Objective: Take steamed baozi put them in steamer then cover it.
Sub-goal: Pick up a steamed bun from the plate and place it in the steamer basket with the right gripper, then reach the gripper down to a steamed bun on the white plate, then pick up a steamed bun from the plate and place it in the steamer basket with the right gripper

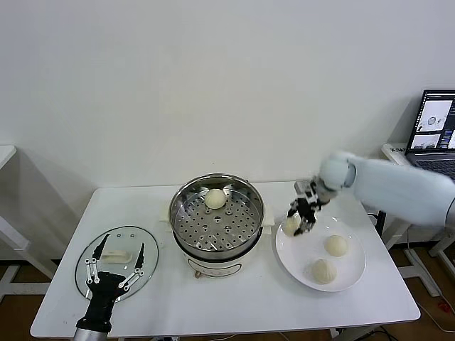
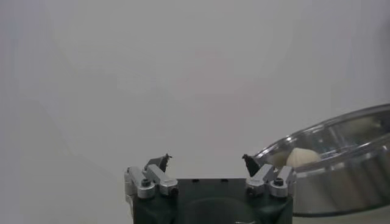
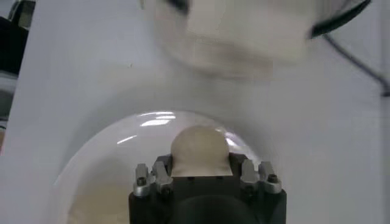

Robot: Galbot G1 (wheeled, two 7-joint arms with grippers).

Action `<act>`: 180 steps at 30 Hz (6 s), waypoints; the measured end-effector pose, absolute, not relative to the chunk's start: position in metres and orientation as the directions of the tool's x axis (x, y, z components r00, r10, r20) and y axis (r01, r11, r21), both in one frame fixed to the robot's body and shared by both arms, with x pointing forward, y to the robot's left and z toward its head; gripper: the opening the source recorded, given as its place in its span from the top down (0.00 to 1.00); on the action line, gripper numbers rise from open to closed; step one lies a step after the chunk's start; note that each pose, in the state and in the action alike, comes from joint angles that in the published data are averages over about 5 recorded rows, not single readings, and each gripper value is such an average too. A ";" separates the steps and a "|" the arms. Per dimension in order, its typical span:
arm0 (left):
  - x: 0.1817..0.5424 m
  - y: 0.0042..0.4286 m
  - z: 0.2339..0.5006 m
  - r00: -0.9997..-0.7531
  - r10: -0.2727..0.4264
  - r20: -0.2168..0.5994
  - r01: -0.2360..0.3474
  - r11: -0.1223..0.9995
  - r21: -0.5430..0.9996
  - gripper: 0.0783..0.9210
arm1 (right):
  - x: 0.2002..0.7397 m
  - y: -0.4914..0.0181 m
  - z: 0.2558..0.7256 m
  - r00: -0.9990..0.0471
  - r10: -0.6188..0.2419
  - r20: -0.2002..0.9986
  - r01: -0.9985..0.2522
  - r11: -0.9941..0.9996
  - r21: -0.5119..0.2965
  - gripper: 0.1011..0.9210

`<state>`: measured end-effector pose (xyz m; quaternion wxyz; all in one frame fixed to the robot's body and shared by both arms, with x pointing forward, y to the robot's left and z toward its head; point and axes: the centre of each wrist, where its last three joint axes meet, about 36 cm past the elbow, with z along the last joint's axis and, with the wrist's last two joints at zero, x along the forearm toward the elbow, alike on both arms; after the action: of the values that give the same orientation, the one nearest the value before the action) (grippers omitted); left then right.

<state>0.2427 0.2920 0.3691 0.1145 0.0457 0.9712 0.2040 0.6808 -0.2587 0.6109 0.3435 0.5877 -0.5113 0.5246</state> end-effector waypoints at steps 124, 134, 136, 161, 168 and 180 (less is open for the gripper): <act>0.240 0.285 0.365 -0.970 0.127 -0.208 0.029 0.908 0.418 0.12 | 0.587 -0.347 0.464 0.088 -0.105 0.991 -0.965 -0.256 0.058 0.28; 0.243 0.284 0.364 -0.968 0.134 -0.212 0.034 0.908 0.416 0.12 | 0.591 -0.339 0.486 0.045 -0.123 0.991 -0.956 -0.293 0.007 0.32; 0.244 0.284 0.364 -0.967 0.137 -0.214 0.036 0.908 0.416 0.12 | 0.596 -0.333 0.500 0.029 -0.132 0.991 -0.950 -0.312 -0.014 0.32; 0.248 0.282 0.366 -0.960 0.163 -0.228 0.056 0.908 0.415 0.12 | 0.627 -0.094 0.702 -0.097 -0.217 0.971 -0.262 -0.936 -0.235 0.30; 0.247 0.283 0.367 -0.960 0.156 -0.231 0.048 0.908 0.416 0.12 | 0.611 -0.041 0.680 -0.067 -0.180 0.981 -0.009 -0.983 -0.181 0.30; 0.247 0.286 0.369 -0.960 0.149 -0.237 0.038 0.909 0.415 0.12 | 0.599 -0.003 0.630 -0.037 -0.116 0.993 0.235 -0.966 -0.104 0.30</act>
<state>0.2468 0.2858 0.3693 0.1328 0.0483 0.9679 0.2079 0.5989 -0.0027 0.6299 -0.1221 0.6831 0.0437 0.7188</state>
